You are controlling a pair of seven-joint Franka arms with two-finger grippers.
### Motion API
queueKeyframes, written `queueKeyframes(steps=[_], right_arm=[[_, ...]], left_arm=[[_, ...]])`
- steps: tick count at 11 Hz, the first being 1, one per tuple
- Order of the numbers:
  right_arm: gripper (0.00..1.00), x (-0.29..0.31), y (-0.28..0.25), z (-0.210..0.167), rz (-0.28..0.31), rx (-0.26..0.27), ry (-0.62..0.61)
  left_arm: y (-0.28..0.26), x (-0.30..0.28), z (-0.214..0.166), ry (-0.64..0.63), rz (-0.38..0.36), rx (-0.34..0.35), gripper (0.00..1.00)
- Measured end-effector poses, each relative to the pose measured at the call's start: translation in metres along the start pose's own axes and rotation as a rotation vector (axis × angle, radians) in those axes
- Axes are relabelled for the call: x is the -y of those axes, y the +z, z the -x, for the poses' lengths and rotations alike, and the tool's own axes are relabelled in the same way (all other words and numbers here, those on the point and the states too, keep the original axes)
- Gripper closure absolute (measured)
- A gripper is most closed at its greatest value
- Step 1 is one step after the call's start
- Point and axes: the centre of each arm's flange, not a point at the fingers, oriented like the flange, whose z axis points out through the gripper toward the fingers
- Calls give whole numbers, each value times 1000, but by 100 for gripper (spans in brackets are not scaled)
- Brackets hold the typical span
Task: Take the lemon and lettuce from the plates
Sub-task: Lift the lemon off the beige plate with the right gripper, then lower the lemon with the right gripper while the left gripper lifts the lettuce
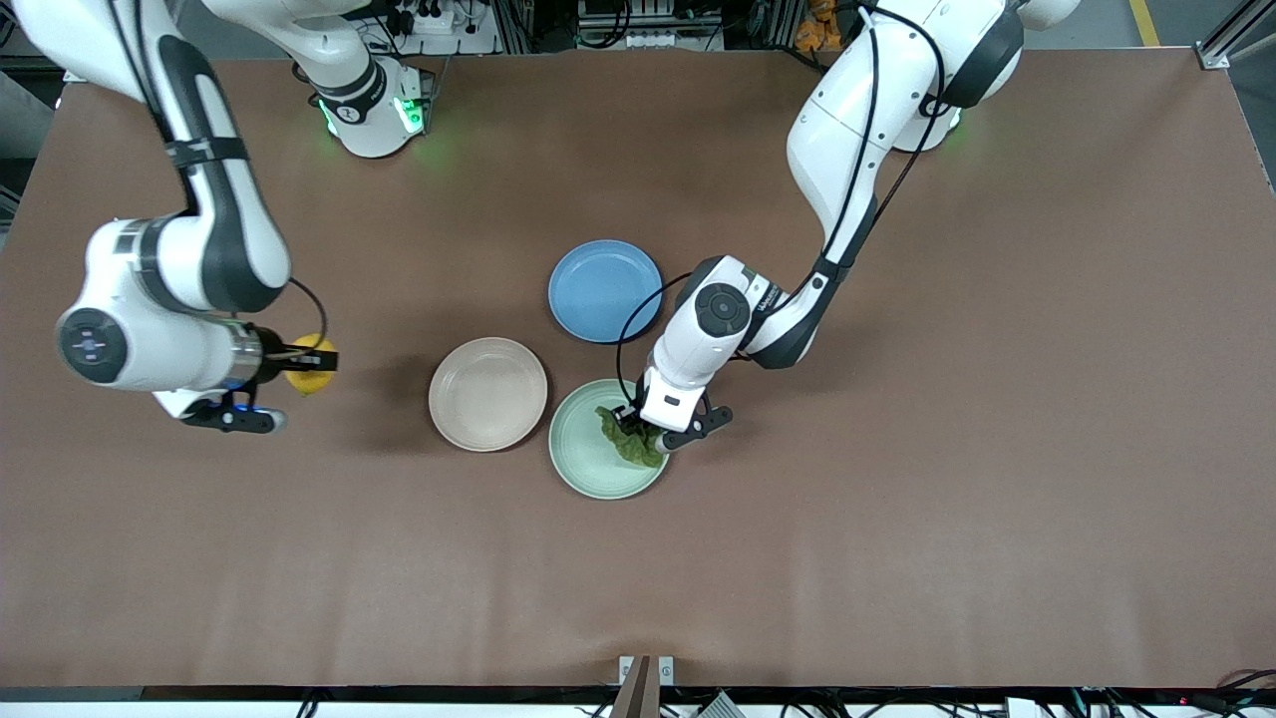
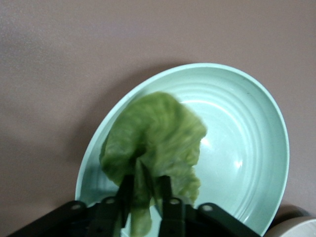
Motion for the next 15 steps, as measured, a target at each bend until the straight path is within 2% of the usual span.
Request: queueKeyframes(steps=[2, 3, 5, 8, 11, 13, 15], right_arm=[[31, -37, 2, -1, 53, 11, -93], [31, -52, 6, -1, 63, 19, -125], [31, -71, 20, -1, 61, 0, -165], [31, -97, 67, 3, 63, -62, -229], [31, -131, 93, 11, 52, -69, -224], [31, -123, 95, 11, 51, -66, -209], [31, -111, 102, 10, 58, -95, -215]], left_arm=[[0, -1, 0, 7, 1, -1, 79], [-1, -1, 0, 9, 2, -2, 93], [-2, -3, -1, 9, 5, -4, 98], [-6, -5, -3, 19, -7, -4, 98], [-13, -8, -6, 21, -31, 5, 98], [-27, -9, -17, 35, -64, 7, 98], [-51, -11, -32, 54, -81, 6, 98]])
